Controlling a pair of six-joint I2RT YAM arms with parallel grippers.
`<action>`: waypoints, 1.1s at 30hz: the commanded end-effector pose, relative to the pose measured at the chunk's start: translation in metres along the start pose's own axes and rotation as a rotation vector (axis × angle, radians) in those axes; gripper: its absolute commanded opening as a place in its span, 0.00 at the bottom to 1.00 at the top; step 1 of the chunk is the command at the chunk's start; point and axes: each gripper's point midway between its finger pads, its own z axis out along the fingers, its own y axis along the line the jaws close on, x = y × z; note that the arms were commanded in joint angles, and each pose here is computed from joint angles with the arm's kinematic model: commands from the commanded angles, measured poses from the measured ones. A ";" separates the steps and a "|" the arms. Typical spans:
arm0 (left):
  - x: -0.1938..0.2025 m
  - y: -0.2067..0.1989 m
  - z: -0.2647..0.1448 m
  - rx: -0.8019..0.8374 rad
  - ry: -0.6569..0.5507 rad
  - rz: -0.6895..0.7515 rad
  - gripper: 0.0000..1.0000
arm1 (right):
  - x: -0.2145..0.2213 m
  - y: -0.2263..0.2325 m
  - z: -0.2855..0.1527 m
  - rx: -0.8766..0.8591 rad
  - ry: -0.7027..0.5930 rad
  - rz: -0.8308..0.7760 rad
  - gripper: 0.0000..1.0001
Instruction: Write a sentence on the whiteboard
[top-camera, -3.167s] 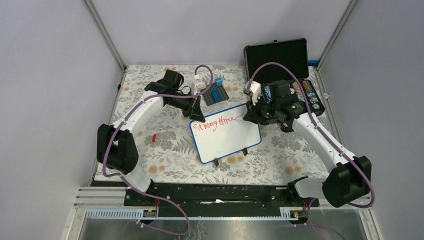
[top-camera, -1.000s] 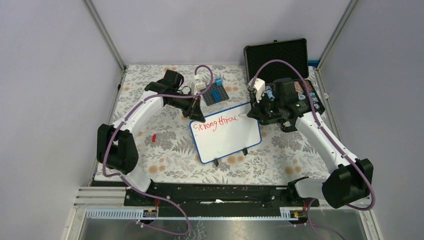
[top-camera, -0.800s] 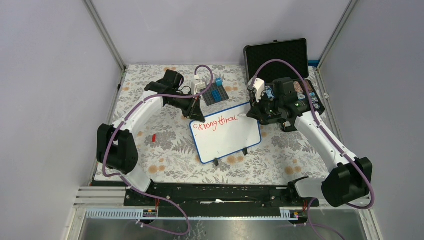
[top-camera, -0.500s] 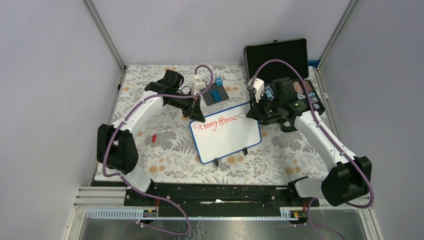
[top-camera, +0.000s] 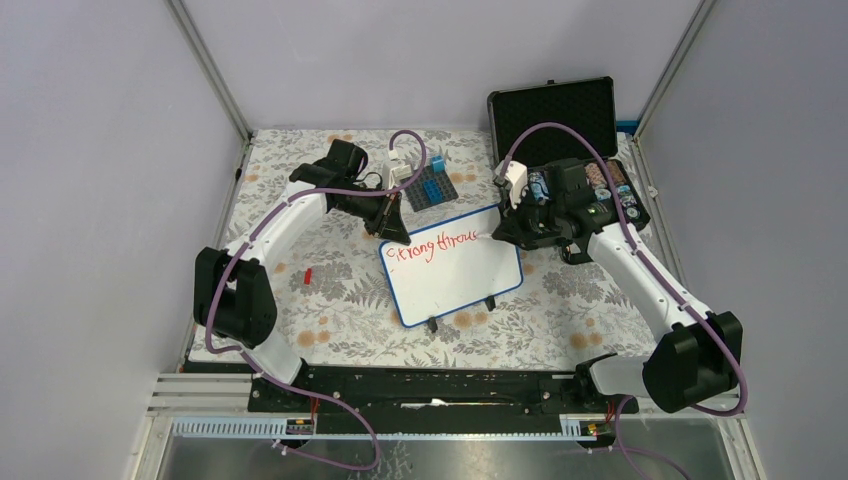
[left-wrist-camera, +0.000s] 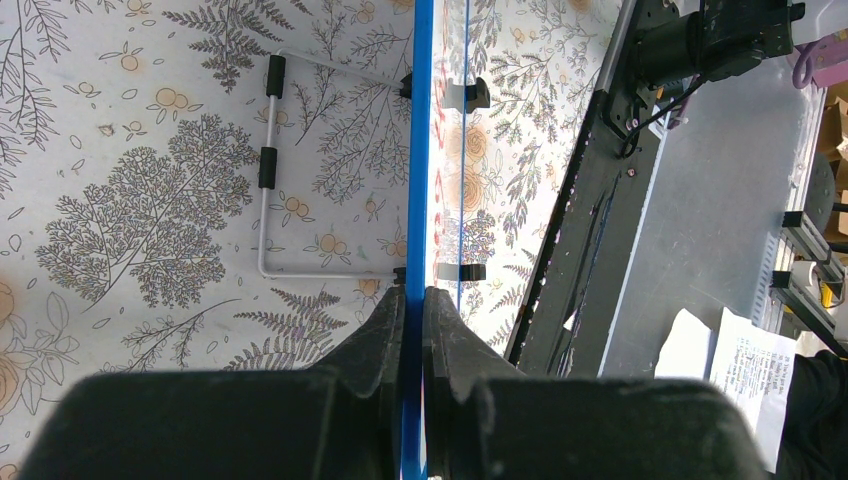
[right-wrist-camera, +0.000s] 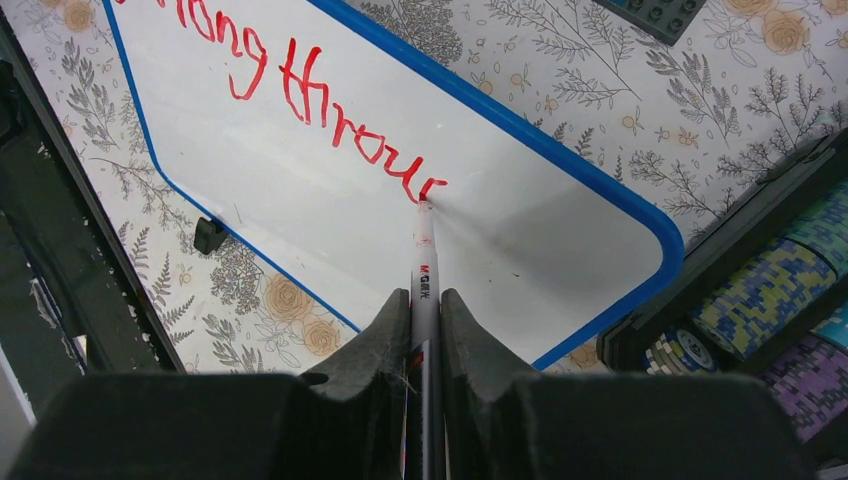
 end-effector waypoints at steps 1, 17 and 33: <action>-0.003 0.011 0.004 -0.036 0.002 0.045 0.00 | -0.002 -0.004 -0.004 0.022 -0.013 -0.033 0.00; -0.002 0.011 0.003 -0.038 0.002 0.043 0.00 | -0.020 -0.020 -0.017 0.097 -0.040 -0.048 0.00; -0.001 0.011 0.004 -0.034 0.004 0.041 0.00 | -0.020 -0.020 -0.012 0.077 -0.041 -0.040 0.00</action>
